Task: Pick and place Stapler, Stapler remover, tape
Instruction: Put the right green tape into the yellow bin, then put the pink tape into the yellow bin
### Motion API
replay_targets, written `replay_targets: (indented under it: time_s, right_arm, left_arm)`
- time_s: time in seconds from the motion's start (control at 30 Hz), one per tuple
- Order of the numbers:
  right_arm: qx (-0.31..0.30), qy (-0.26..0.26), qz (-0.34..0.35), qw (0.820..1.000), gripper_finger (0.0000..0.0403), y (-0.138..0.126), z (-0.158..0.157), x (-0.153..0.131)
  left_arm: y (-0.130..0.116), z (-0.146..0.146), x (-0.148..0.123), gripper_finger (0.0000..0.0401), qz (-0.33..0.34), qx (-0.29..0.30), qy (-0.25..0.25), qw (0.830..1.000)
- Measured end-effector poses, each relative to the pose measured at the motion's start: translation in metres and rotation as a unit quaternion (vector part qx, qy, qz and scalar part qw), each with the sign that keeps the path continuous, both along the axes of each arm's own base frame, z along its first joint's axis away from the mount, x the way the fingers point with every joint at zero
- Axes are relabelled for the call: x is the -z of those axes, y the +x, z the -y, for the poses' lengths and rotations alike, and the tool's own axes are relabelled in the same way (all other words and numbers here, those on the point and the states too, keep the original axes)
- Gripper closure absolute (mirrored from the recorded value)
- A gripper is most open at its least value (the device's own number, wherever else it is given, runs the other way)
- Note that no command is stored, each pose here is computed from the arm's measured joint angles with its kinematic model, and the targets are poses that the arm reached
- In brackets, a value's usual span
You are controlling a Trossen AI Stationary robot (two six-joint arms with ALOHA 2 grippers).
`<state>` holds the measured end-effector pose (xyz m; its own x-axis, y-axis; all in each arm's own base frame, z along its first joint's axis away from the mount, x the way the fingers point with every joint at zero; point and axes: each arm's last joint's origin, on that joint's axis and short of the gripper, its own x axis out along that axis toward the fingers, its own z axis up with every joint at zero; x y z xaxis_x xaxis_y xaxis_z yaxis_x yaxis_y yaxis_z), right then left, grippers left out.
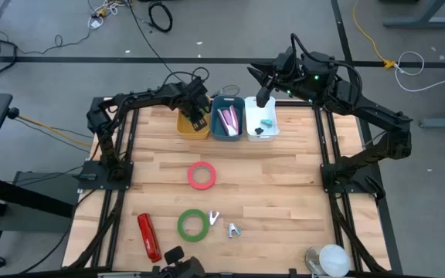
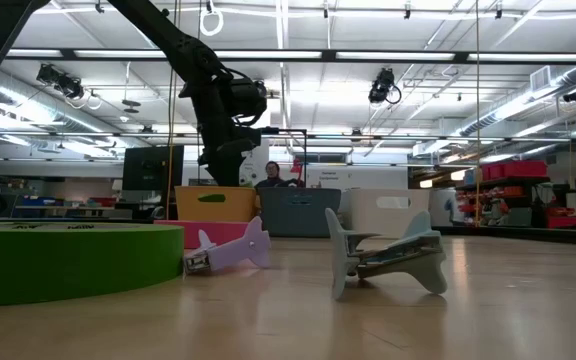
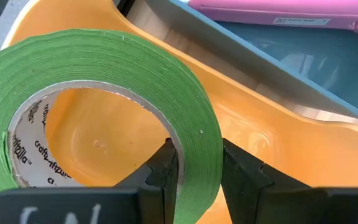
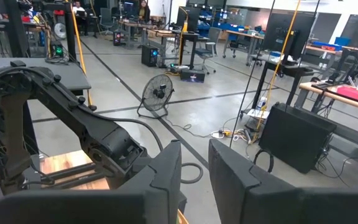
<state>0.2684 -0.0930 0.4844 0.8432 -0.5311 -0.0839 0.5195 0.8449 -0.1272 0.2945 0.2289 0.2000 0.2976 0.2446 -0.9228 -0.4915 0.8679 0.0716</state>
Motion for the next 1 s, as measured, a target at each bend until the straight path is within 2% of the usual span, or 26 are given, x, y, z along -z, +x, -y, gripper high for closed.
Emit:
replay_targets:
  time_s: [0.43,0.53,0.8,1.0]
  right_arm:
    - [-0.001,0.0,0.0,1.0,0.0321,0.0,0.0,0.0]
    - [-0.001,0.0,0.0,1.0,0.0321,0.0,0.0,0.0]
    - [-0.001,0.0,0.0,1.0,0.0321,0.0,-0.0001,0.0]
    - [-0.001,0.0,0.0,1.0,0.0321,0.0,-0.0001,0.0]
  left_arm:
    - [0.0,-0.0001,0.0001,0.0292,0.002,-0.01,-0.002,1.0]
    - [0.0,-0.0002,0.0001,0.0269,0.002,-0.01,-0.001,1.0]
    - [0.001,-0.0002,-0.0002,0.0175,0.005,-0.01,0.002,1.0]
    - [0.003,0.0022,-0.004,0.0157,0.018,-0.003,0.002,1.0]
